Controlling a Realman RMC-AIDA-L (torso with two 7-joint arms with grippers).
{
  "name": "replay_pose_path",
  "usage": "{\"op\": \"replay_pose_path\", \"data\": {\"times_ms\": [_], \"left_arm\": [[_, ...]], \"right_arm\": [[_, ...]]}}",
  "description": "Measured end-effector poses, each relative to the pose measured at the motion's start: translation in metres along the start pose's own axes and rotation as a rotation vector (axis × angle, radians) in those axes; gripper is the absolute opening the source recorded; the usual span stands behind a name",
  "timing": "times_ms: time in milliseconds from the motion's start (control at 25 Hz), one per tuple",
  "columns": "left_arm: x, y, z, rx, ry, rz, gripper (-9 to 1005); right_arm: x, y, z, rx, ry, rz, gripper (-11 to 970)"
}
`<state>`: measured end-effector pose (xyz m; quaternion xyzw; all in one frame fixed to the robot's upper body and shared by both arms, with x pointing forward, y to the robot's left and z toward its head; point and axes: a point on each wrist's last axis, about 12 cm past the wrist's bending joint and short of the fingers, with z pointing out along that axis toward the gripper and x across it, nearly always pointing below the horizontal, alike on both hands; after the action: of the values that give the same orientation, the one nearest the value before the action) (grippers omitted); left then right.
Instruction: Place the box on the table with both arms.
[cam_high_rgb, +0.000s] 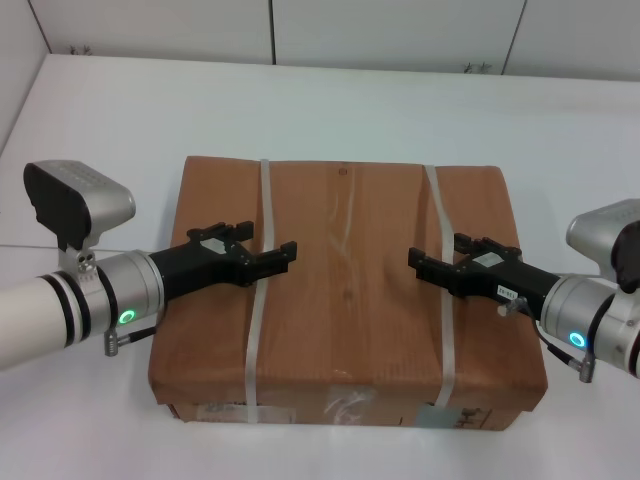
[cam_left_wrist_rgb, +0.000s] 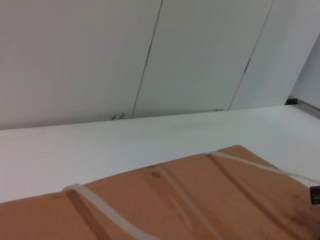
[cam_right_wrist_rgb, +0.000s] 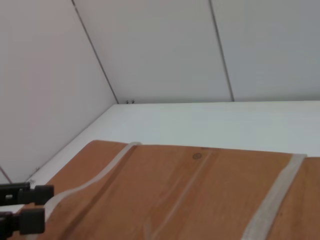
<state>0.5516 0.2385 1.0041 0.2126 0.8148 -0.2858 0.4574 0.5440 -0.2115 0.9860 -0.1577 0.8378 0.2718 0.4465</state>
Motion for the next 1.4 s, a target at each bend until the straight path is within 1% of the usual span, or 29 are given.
{"op": "replay_pose_path", "data": {"times_ms": [80,280,400,480,560,600,680,720,880,1000,1120,1400], "left_arm": [[-0.001,0.0,0.0,0.004,-0.005,0.0,814],[-0.003,-0.002,-0.003,0.033,-0.034,0.0,812],[-0.008,-0.004,-0.008,0.062,-0.093,0.0,811],[-0.013,-0.004,-0.015,0.094,-0.164,0.009,810],[-0.017,-0.004,-0.025,0.133,-0.227,0.033,810],[-0.021,-0.005,-0.035,0.177,-0.273,0.059,809],[-0.027,-0.005,-0.048,0.253,-0.31,0.102,808],[-0.03,-0.006,-0.055,0.305,-0.32,0.126,808],[-0.039,-0.008,-0.07,0.483,-0.253,0.206,806],[-0.044,-0.012,-0.072,0.561,-0.232,0.232,802],[-0.045,-0.016,-0.073,0.594,-0.25,0.243,801],[-0.046,-0.019,-0.071,0.598,-0.271,0.242,801]], "right_arm": [[0.001,-0.001,-0.001,0.007,-0.007,0.012,867],[0.0,-0.006,-0.007,0.015,-0.045,0.03,869],[-0.001,-0.017,-0.025,0.007,-0.129,0.035,869],[-0.004,-0.023,-0.04,-0.007,-0.207,0.028,870],[-0.008,-0.027,-0.056,-0.031,-0.285,-0.018,870],[-0.011,-0.027,-0.062,-0.057,-0.317,-0.06,871],[-0.018,-0.023,-0.07,-0.133,-0.354,-0.144,870],[-0.022,-0.02,-0.073,-0.188,-0.356,-0.191,869],[-0.036,-0.006,-0.073,-0.38,-0.325,-0.341,865],[-0.044,0.004,-0.073,-0.495,-0.319,-0.392,863],[-0.049,0.009,-0.073,-0.542,-0.333,-0.402,863],[-0.052,0.012,-0.074,-0.57,-0.349,-0.415,863]]}}
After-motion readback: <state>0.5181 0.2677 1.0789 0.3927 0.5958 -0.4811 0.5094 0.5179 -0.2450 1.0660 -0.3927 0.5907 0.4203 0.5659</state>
